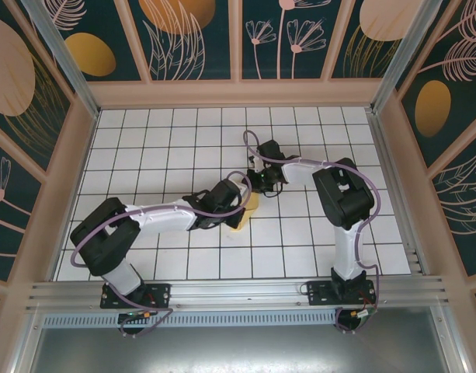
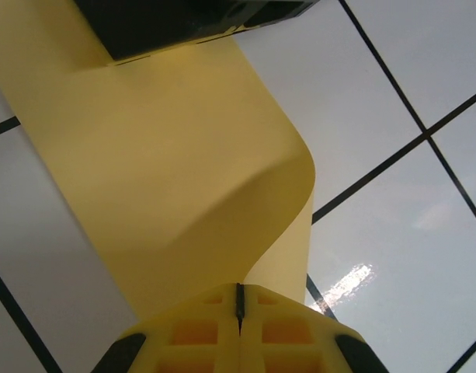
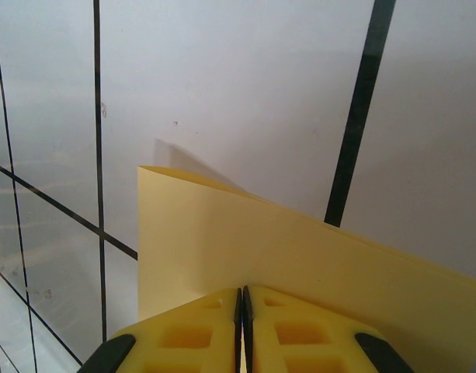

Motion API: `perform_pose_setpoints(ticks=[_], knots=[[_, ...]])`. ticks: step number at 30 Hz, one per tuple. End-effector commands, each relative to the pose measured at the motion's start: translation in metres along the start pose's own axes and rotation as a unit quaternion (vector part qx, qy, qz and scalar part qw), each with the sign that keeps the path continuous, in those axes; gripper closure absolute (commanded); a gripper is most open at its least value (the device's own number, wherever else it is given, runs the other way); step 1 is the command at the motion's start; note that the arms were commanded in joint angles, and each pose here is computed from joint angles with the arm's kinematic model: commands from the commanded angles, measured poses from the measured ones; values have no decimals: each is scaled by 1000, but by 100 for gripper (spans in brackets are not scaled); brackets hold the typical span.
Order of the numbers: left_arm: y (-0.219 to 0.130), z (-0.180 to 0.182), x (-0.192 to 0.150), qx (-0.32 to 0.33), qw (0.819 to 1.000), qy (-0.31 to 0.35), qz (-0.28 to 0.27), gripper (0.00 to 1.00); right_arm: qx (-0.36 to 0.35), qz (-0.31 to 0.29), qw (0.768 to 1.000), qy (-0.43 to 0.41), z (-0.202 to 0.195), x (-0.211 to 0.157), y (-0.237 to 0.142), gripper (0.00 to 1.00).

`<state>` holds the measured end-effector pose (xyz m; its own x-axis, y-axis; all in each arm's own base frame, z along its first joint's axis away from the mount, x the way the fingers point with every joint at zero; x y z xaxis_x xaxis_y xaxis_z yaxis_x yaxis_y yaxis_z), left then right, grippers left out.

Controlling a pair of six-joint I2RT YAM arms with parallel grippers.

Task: Fold a paper plane with a square sheet of paper (pick it up from the middle)
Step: Third fold the triangle at the center of the table.

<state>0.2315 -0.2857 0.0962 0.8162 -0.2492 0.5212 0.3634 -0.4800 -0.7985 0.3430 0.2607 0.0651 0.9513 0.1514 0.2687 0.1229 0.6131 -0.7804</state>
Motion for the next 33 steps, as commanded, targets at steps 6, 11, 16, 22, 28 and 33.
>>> perform_pose_setpoints(ticks=[6,11,16,22,28,33], knots=[[5,13,8,63,998,-5,-8,100,-20,24,999,2,-5,-12,6,87],[8,17,7,77,997,-5,-3,100,-22,23,1000,1,-4,-12,4,87],[15,20,5,92,996,-3,8,100,-21,22,1000,4,-4,-13,4,87],[15,22,8,105,994,5,3,100,-20,24,1000,5,-5,-15,4,87],[18,23,11,109,994,6,-1,100,-19,20,1000,7,-4,-15,3,87],[20,24,9,110,994,5,2,100,-19,17,1000,9,-4,-15,1,87]])
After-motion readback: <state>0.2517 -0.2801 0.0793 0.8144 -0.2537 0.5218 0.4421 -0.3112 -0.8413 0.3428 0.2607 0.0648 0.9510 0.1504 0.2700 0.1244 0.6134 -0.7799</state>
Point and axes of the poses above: each hand's point on the last joint's axis, 136 mm out from that joint toward the fingers, its own y axis out along the fingers, its own z axis along the line the jaws close on, x = y × z, the point moved 6 cm from there along -y, back along the fingers, and after that the axes turned 5 degrees about -y, right-handed, at the moved point
